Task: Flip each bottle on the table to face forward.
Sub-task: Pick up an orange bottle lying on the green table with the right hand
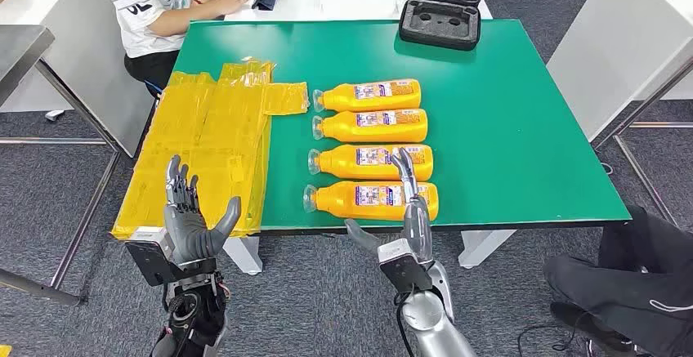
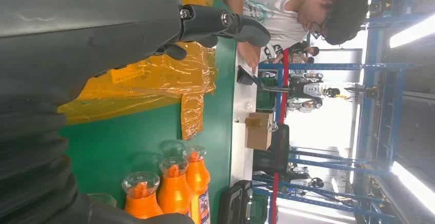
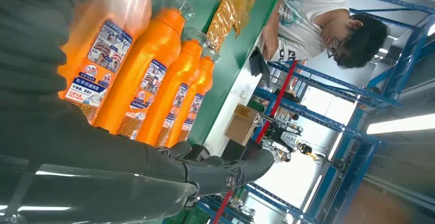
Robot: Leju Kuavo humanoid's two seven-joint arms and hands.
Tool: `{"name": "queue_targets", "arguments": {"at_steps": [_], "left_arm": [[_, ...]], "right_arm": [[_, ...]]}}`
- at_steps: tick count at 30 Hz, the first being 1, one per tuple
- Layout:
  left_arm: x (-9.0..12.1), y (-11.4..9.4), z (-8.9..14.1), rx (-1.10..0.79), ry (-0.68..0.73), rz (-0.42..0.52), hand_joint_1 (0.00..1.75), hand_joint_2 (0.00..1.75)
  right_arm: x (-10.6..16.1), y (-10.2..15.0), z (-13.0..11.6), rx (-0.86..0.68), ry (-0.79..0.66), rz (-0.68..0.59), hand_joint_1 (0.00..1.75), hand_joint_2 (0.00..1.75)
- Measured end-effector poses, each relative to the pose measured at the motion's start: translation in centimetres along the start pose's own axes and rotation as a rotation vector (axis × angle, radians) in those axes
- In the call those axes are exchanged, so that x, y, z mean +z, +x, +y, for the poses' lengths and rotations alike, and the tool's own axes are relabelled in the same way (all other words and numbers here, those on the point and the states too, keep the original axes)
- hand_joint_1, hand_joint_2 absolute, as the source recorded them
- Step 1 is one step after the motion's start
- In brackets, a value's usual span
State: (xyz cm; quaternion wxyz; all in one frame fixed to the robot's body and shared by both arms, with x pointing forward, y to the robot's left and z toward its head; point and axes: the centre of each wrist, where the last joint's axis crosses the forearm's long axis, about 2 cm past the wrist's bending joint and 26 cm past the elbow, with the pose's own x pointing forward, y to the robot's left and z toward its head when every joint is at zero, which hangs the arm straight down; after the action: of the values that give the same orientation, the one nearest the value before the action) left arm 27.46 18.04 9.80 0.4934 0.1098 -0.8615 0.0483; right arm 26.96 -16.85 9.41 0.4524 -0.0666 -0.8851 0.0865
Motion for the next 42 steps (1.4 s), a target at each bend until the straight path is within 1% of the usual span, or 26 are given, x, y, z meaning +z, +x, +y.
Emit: {"name": "queue_targets", "arguments": {"at_steps": [9, 21, 31, 33, 37, 42], "left_arm": [[0.0, 0.0, 0.0, 0.000, 0.000, -0.001, 0.00, 1.75], [0.0, 0.0, 0.0, -0.005, 0.005, -0.002, 0.00, 1.75], [0.0, 0.0, 0.0, -0.005, 0.005, -0.002, 0.00, 1.75], [0.0, 0.0, 0.0, -0.006, 0.006, -0.002, 0.00, 1.75], [-0.1, 0.0, 0.1, -0.027, 0.015, -0.007, 0.00, 1.75], [-0.1, -0.1, 0.5, -0.058, 0.034, -0.010, 0.00, 1.75]], "right_arm": [[-0.2, 0.0, 0.0, 0.000, 0.006, -0.006, 0.00, 1.75], [-1.7, 0.1, -0.1, -0.013, 0.011, -0.027, 0.00, 1.75], [-1.8, 0.0, -0.1, -0.008, 0.014, -0.027, 0.00, 1.75], [-1.9, 0.0, -0.1, -0.007, 0.023, -0.007, 0.00, 1.75], [-1.9, -0.2, -0.1, -0.069, 0.071, 0.102, 0.00, 1.75], [-1.9, -0.5, -0.8, -0.083, 0.113, 0.161, 0.00, 1.75]]}}
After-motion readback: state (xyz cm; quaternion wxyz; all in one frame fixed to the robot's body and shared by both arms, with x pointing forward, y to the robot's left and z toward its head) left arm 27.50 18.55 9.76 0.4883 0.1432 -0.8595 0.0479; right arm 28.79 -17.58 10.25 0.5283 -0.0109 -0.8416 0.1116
